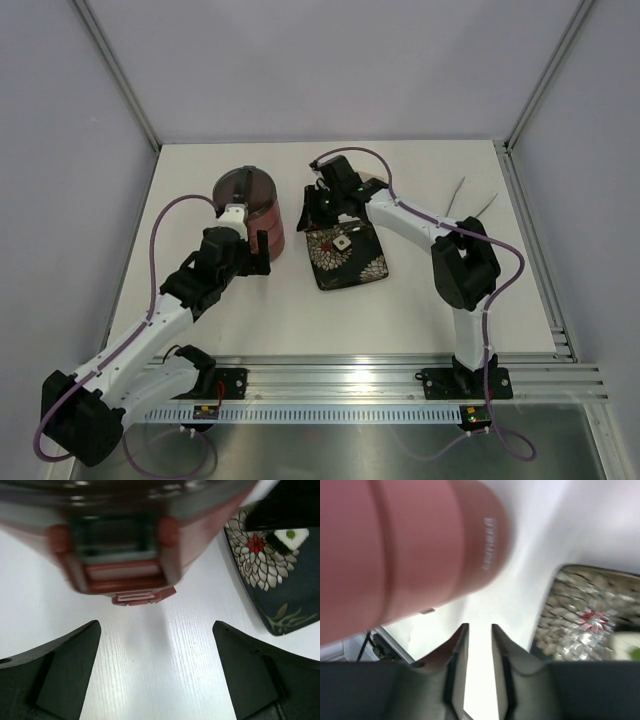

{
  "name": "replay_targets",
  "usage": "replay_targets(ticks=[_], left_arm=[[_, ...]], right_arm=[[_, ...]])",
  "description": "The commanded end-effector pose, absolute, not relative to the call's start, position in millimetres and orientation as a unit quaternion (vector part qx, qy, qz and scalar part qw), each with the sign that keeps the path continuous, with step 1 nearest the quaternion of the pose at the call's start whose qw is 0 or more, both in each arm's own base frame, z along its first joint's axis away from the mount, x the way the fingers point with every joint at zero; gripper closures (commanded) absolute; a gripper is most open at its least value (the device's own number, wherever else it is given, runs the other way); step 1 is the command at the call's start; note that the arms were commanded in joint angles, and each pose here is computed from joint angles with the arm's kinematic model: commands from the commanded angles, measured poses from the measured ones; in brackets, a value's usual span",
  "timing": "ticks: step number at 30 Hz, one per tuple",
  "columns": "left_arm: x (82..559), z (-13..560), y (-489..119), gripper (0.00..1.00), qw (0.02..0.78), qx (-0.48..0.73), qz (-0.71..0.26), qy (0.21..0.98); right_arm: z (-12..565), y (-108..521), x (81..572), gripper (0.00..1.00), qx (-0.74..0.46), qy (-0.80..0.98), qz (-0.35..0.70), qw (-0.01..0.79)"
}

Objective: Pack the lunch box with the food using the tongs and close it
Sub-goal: Adjust the fastener in the packing box.

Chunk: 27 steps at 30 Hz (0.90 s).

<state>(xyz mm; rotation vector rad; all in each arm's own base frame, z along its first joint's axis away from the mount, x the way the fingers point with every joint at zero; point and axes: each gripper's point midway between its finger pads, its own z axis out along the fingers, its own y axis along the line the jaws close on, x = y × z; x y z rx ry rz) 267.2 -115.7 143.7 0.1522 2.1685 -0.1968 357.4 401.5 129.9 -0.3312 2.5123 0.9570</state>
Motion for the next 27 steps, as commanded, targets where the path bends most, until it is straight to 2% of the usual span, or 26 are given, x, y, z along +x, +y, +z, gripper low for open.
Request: replay_targets(ticks=[1, 7, 12, 19, 27], left_arm=[[280, 171, -101, 0.01, 0.503, -0.073, -0.083, 0.857], [283, 164, -98, 0.01, 0.487, -0.096, -0.051, 0.867], [290, 144, -103, 0.01, 0.486, -0.059, -0.005, 0.872], [305, 145, -110, 0.02, 0.534, -0.047, -0.003, 0.844], [307, 131, -122, 0.05, 0.522, -0.006, -0.013, 0.853]], right_arm=[[165, 373, 361, 0.66, -0.105, 0.895, 0.356, 0.248], [164, 351, 346, 0.55, -0.107, 0.901, 0.336, 0.252], [170, 347, 345, 0.54, -0.111, 0.899, 0.333, 0.262], [172, 346, 343, 0.53, -0.114, 0.897, 0.336, 0.263], [168, 346, 341, 0.52, -0.114, 0.9, 0.334, 0.256]])
